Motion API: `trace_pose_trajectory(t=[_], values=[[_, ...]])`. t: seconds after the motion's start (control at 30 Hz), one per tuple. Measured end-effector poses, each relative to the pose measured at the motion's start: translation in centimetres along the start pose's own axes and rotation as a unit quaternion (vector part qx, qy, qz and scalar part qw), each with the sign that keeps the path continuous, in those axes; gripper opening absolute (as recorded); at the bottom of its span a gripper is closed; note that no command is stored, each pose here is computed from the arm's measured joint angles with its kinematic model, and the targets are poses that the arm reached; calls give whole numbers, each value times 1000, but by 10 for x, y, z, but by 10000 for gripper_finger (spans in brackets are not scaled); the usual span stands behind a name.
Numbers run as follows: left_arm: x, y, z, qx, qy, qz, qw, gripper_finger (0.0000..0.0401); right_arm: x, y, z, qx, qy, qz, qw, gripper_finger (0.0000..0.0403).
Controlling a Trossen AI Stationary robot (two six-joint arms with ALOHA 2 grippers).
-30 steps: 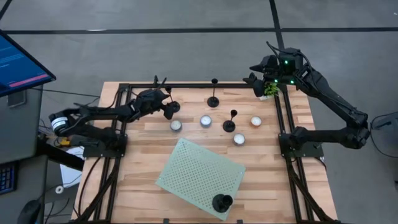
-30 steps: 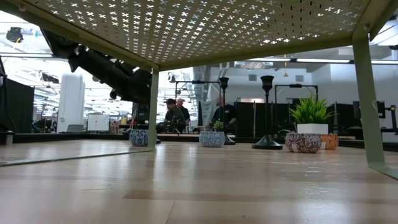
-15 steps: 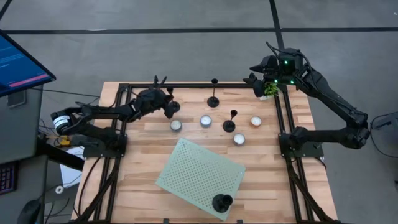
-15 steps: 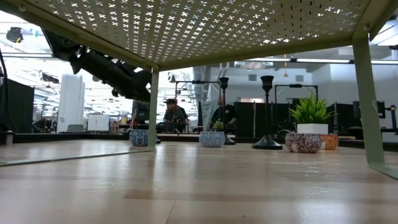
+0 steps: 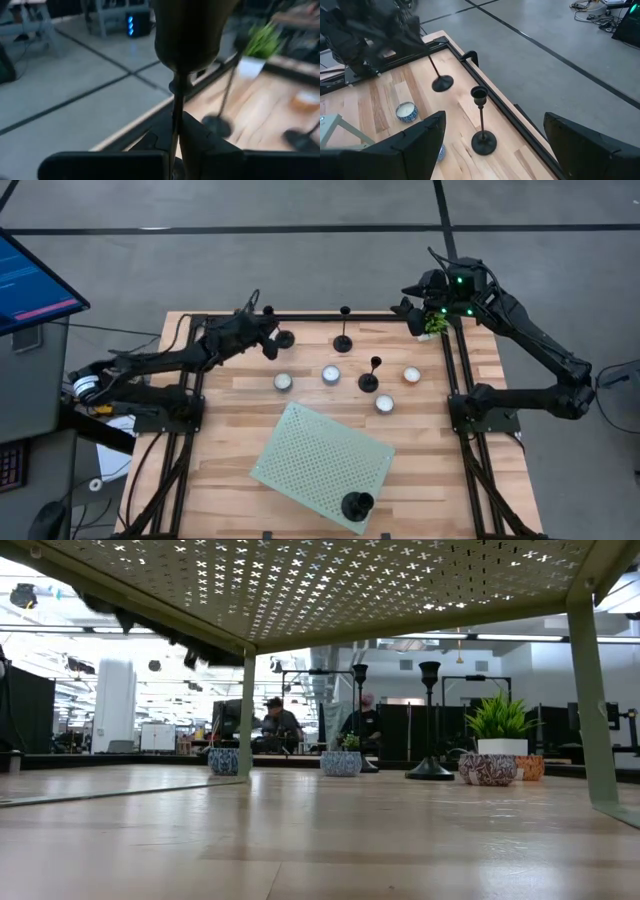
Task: Pick & Place candle stick holders
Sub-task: Put the candle holder on the shelf
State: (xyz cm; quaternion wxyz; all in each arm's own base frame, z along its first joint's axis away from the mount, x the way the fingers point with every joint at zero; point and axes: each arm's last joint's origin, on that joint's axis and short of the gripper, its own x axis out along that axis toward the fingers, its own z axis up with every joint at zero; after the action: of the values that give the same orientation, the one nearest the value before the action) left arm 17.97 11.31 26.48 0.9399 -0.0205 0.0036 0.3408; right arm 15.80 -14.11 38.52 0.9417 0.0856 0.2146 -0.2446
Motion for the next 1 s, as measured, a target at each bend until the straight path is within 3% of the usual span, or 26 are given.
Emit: trace_pose_trajectory(t=[0.27,0.47,0.73,0.9,1.0], values=[[-39,-38,70,-34,-47,-110,992,12,0,0,0,3,-2,1,1000,327],[-62,-82,101,-41,-38,-240,969,12,0,0,1,3,-3,1,1000,327],[-82,-151,120,-59,56,-374,924,12,0,0,1,2,-4,2,1000,327],[-90,-181,126,-67,81,-412,905,12,0,1,1,-2,-5,10,1000,327],[-94,-195,128,-68,83,-415,903,12,0,1,1,-5,-5,16,1000,327]])
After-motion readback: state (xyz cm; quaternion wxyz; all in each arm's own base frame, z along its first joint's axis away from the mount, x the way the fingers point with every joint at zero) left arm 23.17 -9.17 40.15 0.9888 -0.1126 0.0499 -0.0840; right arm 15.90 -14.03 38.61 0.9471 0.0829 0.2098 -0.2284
